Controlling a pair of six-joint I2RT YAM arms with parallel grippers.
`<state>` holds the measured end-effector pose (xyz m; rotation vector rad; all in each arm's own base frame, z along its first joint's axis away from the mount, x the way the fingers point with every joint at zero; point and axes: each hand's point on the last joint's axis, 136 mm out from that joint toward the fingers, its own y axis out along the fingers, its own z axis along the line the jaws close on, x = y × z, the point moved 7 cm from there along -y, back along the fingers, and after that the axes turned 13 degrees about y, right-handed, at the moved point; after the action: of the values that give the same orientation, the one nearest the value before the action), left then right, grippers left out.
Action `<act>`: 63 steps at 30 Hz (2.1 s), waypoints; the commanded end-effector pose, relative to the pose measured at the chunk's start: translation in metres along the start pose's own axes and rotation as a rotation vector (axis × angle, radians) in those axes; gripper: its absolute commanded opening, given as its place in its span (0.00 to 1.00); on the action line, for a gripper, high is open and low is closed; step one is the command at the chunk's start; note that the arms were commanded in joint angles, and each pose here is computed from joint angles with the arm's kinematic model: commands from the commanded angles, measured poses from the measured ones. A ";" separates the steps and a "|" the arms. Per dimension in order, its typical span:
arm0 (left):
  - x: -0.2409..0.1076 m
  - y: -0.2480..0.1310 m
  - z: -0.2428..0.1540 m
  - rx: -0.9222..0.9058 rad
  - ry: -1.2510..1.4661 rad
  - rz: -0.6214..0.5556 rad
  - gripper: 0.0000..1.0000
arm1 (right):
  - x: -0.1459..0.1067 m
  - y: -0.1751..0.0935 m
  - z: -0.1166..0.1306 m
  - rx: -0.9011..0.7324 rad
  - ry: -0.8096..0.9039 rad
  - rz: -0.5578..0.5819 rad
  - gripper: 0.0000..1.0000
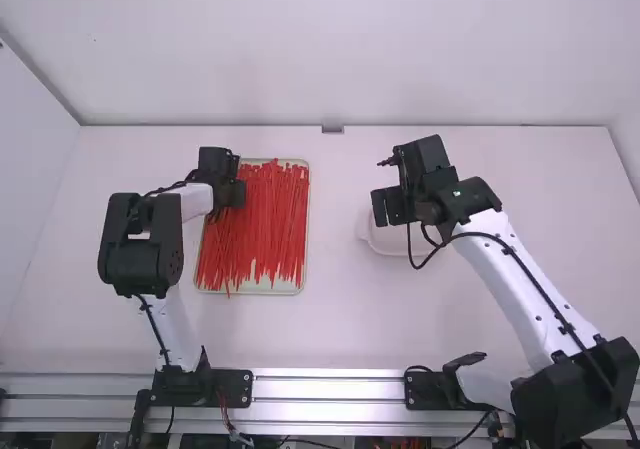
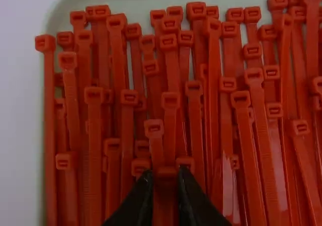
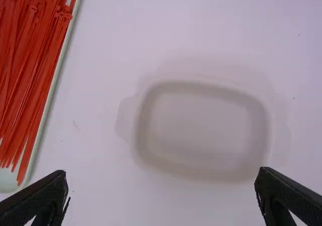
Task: Fasten the cable tie
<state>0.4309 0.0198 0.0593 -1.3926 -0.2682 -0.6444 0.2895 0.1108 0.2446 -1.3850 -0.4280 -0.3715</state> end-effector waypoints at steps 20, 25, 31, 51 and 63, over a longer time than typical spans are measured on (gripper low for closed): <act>0.002 0.005 0.000 0.006 -0.045 -0.023 0.02 | 0.006 -0.005 0.002 0.004 0.004 -0.011 0.99; 0.021 0.001 0.006 0.019 -0.081 -0.074 0.02 | 0.006 -0.005 0.002 0.004 0.004 -0.011 0.99; 0.059 -0.012 0.017 0.037 -0.119 -0.169 0.02 | 0.006 -0.005 0.003 0.012 0.004 -0.009 0.99; 0.124 -0.240 0.021 -0.033 -0.135 -0.670 0.02 | 0.024 -0.011 0.036 0.302 -0.108 -0.092 0.99; 0.052 -0.335 -0.014 -0.087 -0.190 -0.863 0.02 | 0.036 -0.040 0.084 0.760 -0.279 -0.186 0.99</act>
<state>0.2930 -0.0141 0.3609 -1.3659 -1.0273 -1.2067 0.3016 0.1754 0.2925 -0.7752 -0.7909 -0.2021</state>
